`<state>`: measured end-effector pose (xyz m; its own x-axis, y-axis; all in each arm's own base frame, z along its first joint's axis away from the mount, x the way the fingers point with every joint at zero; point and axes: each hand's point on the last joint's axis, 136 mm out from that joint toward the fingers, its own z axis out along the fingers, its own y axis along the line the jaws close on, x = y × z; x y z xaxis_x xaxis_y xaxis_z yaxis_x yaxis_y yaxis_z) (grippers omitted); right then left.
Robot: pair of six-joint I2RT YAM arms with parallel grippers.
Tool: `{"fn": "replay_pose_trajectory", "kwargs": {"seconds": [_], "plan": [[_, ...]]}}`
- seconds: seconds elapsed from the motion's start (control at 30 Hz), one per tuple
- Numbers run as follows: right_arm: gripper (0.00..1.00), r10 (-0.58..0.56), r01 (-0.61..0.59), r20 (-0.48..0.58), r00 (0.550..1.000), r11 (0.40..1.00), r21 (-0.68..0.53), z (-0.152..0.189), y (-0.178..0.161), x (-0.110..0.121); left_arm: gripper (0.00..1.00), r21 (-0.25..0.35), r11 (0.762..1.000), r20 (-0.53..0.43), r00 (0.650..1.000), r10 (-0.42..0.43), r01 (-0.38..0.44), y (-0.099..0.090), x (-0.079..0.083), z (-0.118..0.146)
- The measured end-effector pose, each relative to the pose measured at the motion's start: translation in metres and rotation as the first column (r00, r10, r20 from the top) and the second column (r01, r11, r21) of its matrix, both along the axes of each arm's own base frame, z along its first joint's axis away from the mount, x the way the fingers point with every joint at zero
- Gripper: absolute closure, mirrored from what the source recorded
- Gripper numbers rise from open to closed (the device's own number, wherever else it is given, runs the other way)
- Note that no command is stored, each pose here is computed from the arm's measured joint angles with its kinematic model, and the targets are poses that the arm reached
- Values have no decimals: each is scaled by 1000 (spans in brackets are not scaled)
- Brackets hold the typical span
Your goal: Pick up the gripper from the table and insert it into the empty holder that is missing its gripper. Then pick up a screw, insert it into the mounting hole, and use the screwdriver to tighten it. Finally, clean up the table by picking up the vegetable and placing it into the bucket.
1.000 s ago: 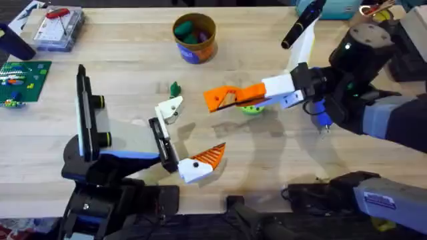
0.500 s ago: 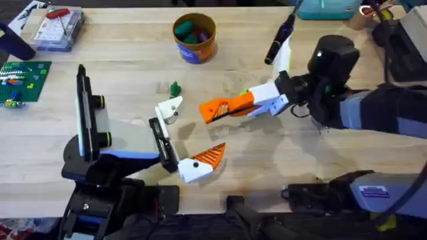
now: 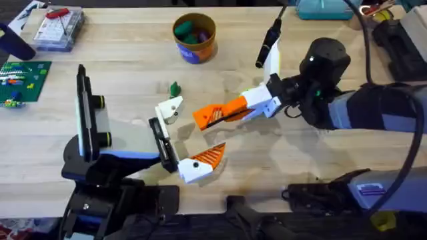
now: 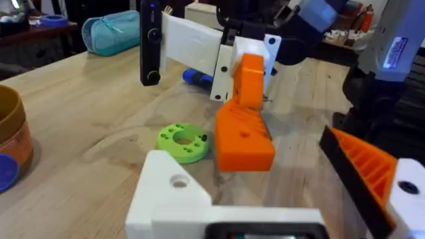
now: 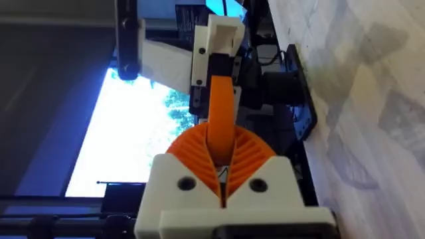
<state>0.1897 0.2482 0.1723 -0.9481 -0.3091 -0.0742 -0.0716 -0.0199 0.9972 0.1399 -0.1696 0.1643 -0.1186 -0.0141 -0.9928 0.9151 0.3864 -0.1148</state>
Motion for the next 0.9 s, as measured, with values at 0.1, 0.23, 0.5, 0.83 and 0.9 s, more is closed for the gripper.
{"fn": "replay_pose_trajectory", "kwargs": {"seconds": [0.1,0.23,0.5,0.83,0.9], "plan": [[995,0,0,5,1000,1000,2,1,0,0,14,0,1000,0,1000,0,0,0,0,0],[995,-1,1,39,999,1000,14,4,0,1,14,0,1000,0,1000,0,0,0,0,0],[995,-1,1,35,999,1000,12,4,0,1,14,0,1000,0,1000,0,0,0,0,0],[995,12,-12,6,1000,1000,-3,-5,12,-3,14,0,1000,0,1000,0,0,0,0,0],[995,16,-16,3,1000,1000,-4,-10,14,-3,14,0,1000,0,1000,0,0,0,0,0]]}}
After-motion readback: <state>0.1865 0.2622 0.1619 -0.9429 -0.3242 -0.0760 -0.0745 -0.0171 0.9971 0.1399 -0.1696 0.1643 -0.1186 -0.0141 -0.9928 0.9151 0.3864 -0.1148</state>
